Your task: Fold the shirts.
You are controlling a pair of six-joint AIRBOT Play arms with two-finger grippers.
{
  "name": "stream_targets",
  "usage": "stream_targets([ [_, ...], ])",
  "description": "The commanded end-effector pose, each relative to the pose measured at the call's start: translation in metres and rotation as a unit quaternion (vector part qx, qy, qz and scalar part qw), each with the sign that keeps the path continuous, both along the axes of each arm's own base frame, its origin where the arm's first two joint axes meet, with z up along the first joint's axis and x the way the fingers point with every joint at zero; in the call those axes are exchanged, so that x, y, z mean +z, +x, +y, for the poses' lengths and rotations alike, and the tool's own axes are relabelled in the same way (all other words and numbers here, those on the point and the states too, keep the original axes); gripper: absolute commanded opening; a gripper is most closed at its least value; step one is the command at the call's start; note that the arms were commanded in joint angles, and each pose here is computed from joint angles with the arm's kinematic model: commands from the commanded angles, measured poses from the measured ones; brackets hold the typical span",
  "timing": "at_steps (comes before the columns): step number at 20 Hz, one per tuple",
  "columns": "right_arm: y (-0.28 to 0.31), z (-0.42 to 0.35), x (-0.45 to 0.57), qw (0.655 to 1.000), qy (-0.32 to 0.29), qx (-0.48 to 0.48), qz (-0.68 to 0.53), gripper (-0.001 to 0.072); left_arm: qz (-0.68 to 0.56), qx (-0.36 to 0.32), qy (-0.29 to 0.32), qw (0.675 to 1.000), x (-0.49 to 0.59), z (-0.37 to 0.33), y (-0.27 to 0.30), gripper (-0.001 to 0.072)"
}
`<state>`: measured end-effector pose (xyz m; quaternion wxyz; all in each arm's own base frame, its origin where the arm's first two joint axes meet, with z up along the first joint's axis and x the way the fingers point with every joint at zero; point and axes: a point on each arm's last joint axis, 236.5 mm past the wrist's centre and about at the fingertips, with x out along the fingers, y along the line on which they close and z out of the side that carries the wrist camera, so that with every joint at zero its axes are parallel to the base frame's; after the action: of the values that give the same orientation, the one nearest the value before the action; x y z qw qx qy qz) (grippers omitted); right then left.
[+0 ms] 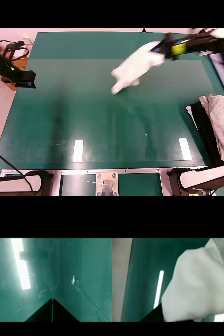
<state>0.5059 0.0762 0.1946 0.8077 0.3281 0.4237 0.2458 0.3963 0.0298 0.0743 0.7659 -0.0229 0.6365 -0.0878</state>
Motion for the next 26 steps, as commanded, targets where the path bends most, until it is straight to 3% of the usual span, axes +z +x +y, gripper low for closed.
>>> stream_targets([
  [1, -0.033, -0.13, 0.054, 0.989, -0.003, -0.147, -0.014, 0.0015, 0.0, -0.001, 0.0, 1.0, 0.0, 0.0, 0.0, 0.0026],
  [4, -0.078, -0.237, 0.067, 0.958, -0.012, -0.288, 0.002, 0.0016, -0.001, -0.001, 0.0, 1.0, 0.0, 0.0, 0.0, 0.0026],
  [9, -0.219, -0.358, 0.031, 0.858, -0.107, -0.478, 0.154, 0.0016, -0.001, -0.001, 0.0, 1.0, 0.0, 0.0, 0.0, 0.0026],
  [14, -0.341, -0.367, -0.006, 0.762, -0.145, -0.54, 0.327, 0.0016, -0.008, -0.006, 0.002, 1.0, 0.001, 0.001, 0.003, 0.0026],
  [22, -0.41, -0.333, -0.085, 0.699, -0.135, -0.524, 0.468, 0.0017, -0.016, -0.008, 0.004, 1.0, 0.001, 0.001, 0.006, 0.0027],
  [23, -0.416, -0.329, -0.099, 0.693, -0.131, -0.516, 0.487, 0.0068, -0.016, -0.008, 0.004, 1.0, 0.001, 0.001, 0.006, 0.0027],
  [25, -0.432, -0.322, -0.124, 0.675, -0.129, -0.5, 0.527, 0.0508, -0.016, -0.008, 0.004, 1.0, 0.001, 0.001, 0.006, 0.0026],
  [26, -0.434, -0.32, -0.132, 0.672, -0.125, -0.495, 0.537, 0.0544, -0.016, -0.008, 0.004, 1.0, 0.001, 0.001, 0.006, 0.0026],
])
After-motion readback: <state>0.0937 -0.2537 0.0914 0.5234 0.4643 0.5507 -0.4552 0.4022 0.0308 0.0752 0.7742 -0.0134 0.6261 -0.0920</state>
